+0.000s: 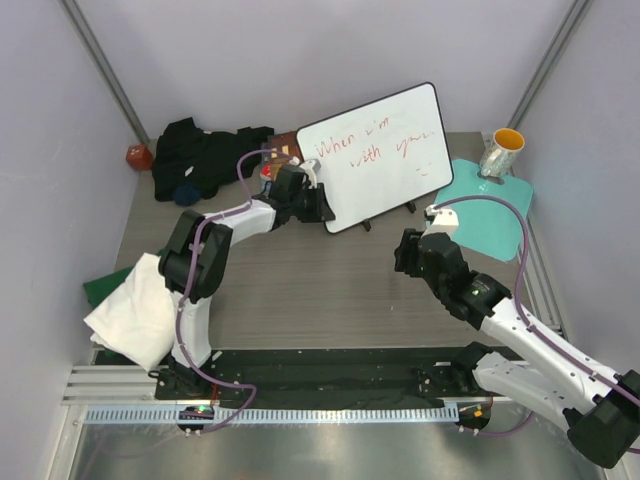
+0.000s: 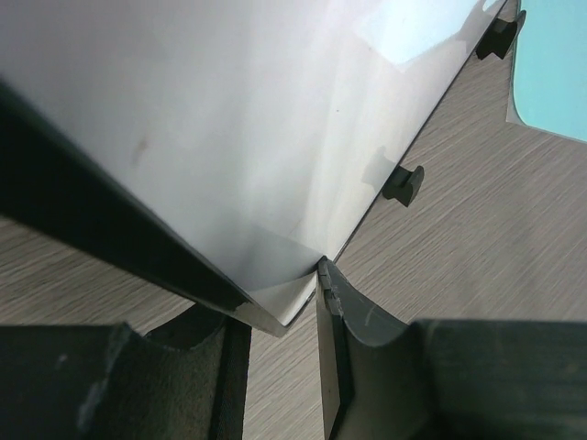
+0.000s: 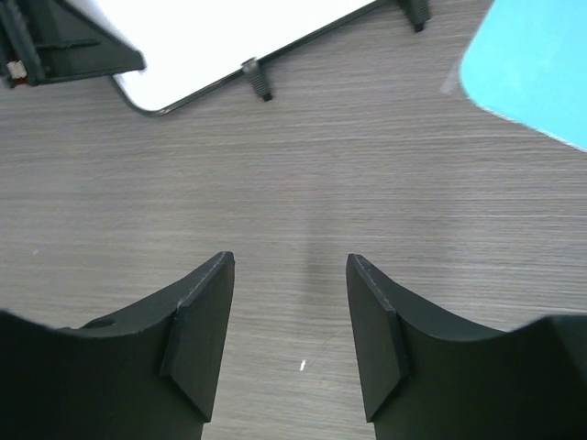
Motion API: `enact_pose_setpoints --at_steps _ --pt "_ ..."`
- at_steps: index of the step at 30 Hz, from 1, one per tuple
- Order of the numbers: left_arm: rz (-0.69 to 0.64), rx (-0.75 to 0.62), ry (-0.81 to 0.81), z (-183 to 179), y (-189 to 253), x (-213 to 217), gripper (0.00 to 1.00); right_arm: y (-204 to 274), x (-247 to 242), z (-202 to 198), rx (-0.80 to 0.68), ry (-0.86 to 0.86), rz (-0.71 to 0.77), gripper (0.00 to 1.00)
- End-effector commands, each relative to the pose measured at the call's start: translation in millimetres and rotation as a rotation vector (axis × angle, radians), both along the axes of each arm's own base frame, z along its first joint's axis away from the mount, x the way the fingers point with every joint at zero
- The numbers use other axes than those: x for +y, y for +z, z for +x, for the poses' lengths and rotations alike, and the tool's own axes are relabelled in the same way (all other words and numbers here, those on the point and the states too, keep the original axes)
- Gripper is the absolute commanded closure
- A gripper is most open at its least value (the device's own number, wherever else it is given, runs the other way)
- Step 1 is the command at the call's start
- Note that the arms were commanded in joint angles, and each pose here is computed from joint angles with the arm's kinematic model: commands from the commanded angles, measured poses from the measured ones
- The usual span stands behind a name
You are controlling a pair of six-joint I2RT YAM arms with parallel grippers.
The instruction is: Fold and stack the t-shirts
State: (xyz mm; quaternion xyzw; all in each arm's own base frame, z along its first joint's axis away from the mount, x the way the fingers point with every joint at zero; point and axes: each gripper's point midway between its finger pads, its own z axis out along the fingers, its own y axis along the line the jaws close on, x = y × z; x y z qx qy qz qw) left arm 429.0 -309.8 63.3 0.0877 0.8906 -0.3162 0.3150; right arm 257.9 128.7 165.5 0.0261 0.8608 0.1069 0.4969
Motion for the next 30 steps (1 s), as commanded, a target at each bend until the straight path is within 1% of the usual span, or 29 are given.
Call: enact_pose_setpoints --at_steps 1,4,9,17,22,25,30 --pt "0.297 0.102 -0.002 -33 -78 43 1.00 21 -19 17 -0.103 -0.132 -0.027 0.41" --pt "0.321 0.089 0.006 -33 -75 49 1.00 30 -26 27 -0.133 -0.181 -0.070 0.40" --pt "0.401 0.113 0.014 -40 -80 65 1.00 50 -31 40 -0.175 -0.233 -0.104 0.40" --pt "0.377 0.184 -0.020 -71 -102 69 1.00 67 -32 52 -0.205 -0.255 -0.111 0.40" --pt "0.351 0.199 -0.053 -86 -104 66 1.00 76 -35 55 -0.221 -0.261 -0.103 0.39" --pt "0.360 0.188 -0.100 -96 -104 56 1.00 76 -35 56 -0.223 -0.260 -0.100 0.40" --pt "0.364 0.172 -0.105 -94 -100 50 1.00 74 -34 55 -0.219 -0.250 -0.094 0.39"
